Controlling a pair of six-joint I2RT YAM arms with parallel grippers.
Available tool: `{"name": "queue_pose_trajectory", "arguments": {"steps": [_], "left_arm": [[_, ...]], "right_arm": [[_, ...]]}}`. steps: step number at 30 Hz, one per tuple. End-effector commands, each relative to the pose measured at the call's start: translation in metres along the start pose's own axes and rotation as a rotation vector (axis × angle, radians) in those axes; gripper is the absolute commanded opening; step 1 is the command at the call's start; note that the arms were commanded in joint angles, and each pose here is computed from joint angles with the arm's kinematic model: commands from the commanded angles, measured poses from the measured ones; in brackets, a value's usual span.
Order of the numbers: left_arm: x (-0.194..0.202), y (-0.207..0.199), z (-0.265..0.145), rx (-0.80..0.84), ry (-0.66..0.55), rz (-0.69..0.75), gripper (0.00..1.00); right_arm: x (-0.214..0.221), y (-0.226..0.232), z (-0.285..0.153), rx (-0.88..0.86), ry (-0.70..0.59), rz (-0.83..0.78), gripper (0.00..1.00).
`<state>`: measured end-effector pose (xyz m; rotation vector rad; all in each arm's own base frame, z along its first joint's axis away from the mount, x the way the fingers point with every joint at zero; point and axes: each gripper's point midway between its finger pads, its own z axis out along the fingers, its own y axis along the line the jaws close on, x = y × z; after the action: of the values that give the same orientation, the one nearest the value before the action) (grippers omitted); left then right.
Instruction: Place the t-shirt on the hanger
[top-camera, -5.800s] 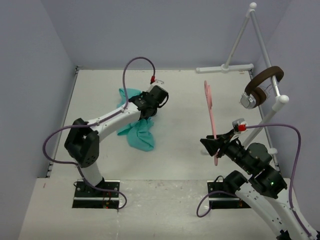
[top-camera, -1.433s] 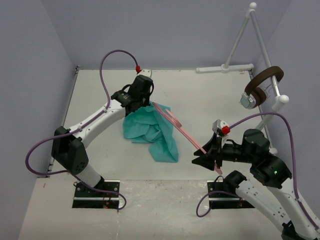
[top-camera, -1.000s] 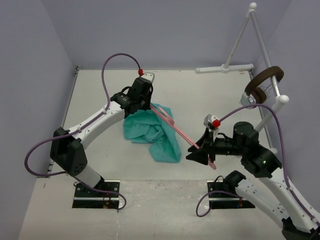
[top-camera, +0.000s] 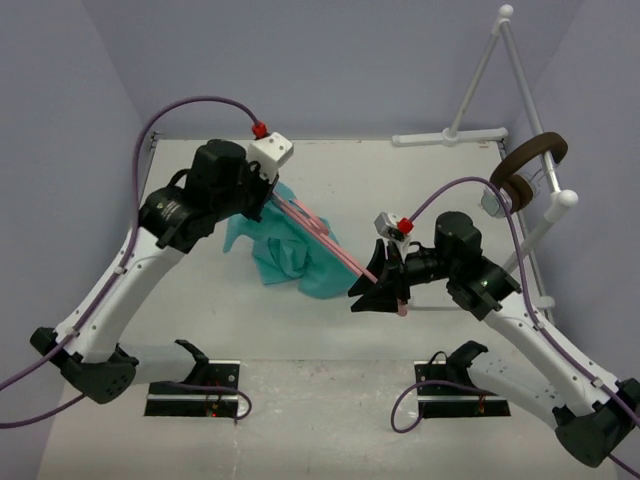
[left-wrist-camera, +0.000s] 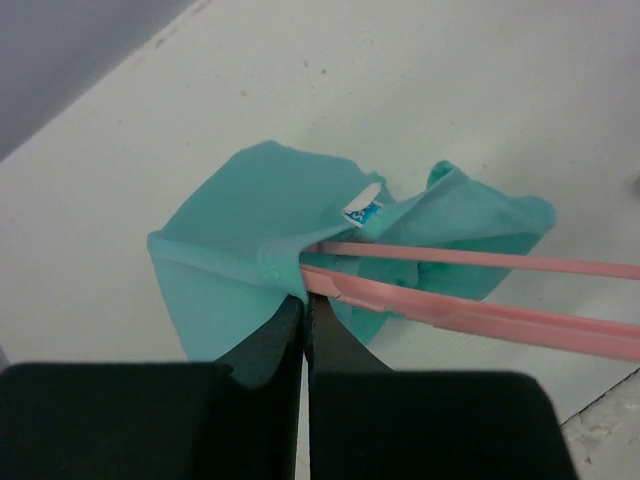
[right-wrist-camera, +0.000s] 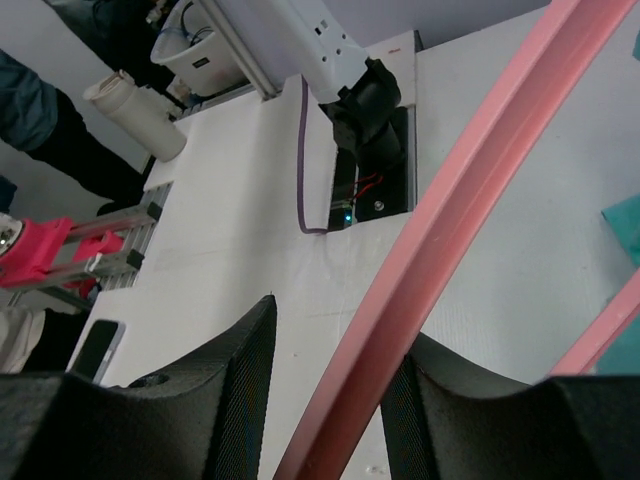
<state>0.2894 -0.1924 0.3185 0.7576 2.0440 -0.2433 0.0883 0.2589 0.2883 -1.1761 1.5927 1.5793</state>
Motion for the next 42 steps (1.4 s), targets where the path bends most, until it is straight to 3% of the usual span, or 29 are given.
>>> {"name": "queue_pose_trajectory", "arguments": {"steps": [1, 3, 6, 8, 11, 15, 17, 20, 23, 25, 29, 31, 36, 39, 42], "left_arm": [[-0.029, 0.037, -0.054, -0.188, -0.135, 0.064, 0.00], [-0.033, 0.057, -0.067, -0.302, -0.164, 0.079, 0.00], [-0.046, 0.064, -0.075, -0.333, -0.218, 0.127, 0.00], [-0.062, 0.054, -0.072, -0.271, -0.278, 0.195, 0.00], [-0.082, 0.025, -0.058, -0.101, -0.323, 0.246, 0.00], [-0.090, -0.038, -0.030, 0.238, -0.315, 0.347, 0.00], [-0.086, -0.073, -0.031, 0.402, -0.326, 0.391, 0.00], [-0.078, -0.123, -0.047, 0.625, -0.367, 0.488, 0.00], [-0.077, -0.131, -0.051, 0.561, -0.350, 0.516, 0.00], [-0.087, -0.108, -0.048, 0.402, -0.351, 0.462, 0.00], [-0.100, -0.049, -0.039, 0.049, -0.345, 0.369, 0.00], [-0.104, -0.039, -0.035, -0.017, -0.358, 0.374, 0.00], [-0.108, -0.037, -0.014, -0.040, -0.382, 0.391, 0.00], [-0.108, -0.033, 0.010, 0.038, -0.383, 0.335, 0.00], [-0.102, -0.023, 0.032, 0.069, -0.360, 0.297, 0.00]], "right_arm": [[-0.016, 0.005, 0.006, -0.064, 0.015, -0.091, 0.00], [-0.005, -0.003, 0.005, -0.021, 0.058, -0.046, 0.00], [0.015, 0.019, 0.006, -0.175, 0.118, -0.101, 0.00], [0.028, 0.052, 0.006, -0.317, 0.132, -0.157, 0.00], [0.030, 0.074, 0.000, -0.368, 0.108, -0.218, 0.00], [0.022, 0.054, -0.001, -0.130, 0.048, -0.226, 0.00], [0.007, 0.017, -0.003, 0.115, -0.024, -0.185, 0.00], [-0.004, -0.018, -0.011, 0.293, -0.100, -0.053, 0.00], [-0.006, -0.059, -0.029, 0.449, -0.163, 0.142, 0.00], [0.000, -0.069, -0.033, 0.490, -0.176, 0.180, 0.00], [0.015, -0.043, -0.026, 0.353, -0.166, 0.167, 0.00], [0.023, -0.019, -0.024, 0.254, -0.146, 0.155, 0.00], [0.030, 0.022, -0.031, 0.170, -0.148, 0.118, 0.00], [0.013, 0.014, -0.054, 0.383, -0.258, 0.072, 0.00], [0.020, 0.010, -0.061, 0.446, -0.236, 0.090, 0.00]]}}
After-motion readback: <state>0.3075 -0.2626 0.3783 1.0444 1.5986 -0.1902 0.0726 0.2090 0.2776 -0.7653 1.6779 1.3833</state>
